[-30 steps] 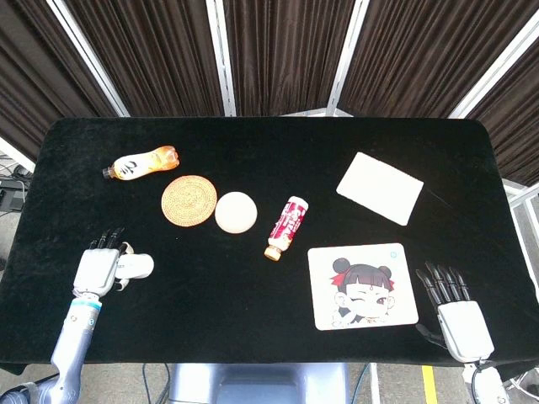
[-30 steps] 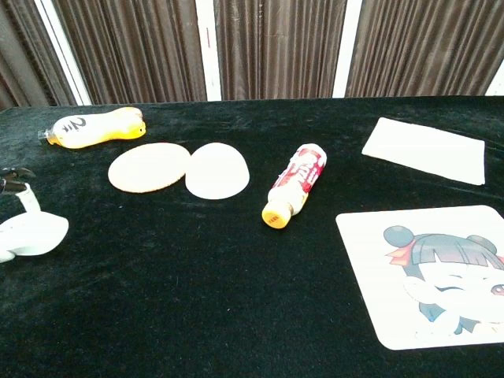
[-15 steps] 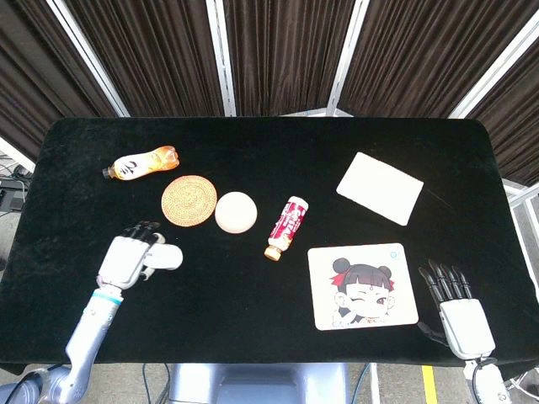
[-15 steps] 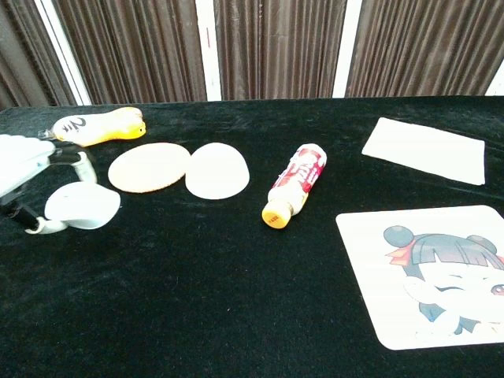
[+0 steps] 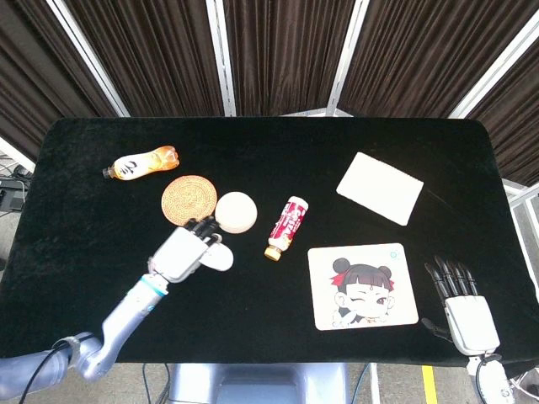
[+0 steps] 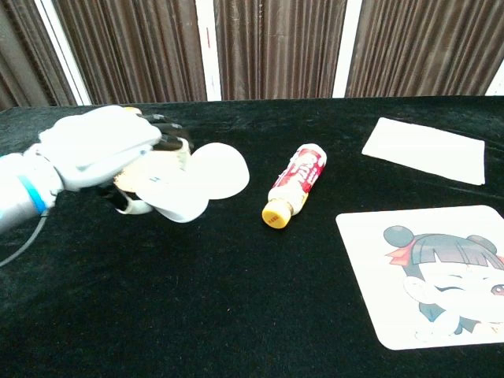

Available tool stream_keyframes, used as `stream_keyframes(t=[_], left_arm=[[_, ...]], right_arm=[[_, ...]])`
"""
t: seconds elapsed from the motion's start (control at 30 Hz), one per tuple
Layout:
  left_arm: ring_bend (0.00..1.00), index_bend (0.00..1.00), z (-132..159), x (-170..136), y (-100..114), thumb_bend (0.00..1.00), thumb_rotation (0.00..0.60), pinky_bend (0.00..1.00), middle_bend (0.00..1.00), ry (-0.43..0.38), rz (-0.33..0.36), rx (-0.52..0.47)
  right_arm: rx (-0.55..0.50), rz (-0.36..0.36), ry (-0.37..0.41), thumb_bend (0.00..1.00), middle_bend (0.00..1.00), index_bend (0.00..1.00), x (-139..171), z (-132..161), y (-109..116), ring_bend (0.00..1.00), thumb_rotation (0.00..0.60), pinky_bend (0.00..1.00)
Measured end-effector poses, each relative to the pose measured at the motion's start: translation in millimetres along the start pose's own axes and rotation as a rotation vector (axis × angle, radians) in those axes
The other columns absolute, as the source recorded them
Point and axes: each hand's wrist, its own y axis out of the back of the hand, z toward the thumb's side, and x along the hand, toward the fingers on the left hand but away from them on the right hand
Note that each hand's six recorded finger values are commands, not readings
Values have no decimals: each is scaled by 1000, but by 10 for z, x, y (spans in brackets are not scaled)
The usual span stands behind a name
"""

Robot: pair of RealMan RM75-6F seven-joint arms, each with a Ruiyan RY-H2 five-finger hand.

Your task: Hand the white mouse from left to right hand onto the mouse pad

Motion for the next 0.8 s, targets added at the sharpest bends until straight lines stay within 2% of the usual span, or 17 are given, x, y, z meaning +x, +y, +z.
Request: stream_keyframes(t=[0.5, 0.8], left_arm=[[147, 635, 790, 350, -89, 365, 600, 309, 205, -194, 14, 62], [110, 591, 1039, 427, -43, 365, 600, 278, 165, -249, 49, 110]], right_arm=[[3, 4, -16, 15, 0, 61, -23, -50, -26, 0, 600, 0], [2, 4, -16, 15, 0, 60, -23, -49, -28, 0, 600, 0]])
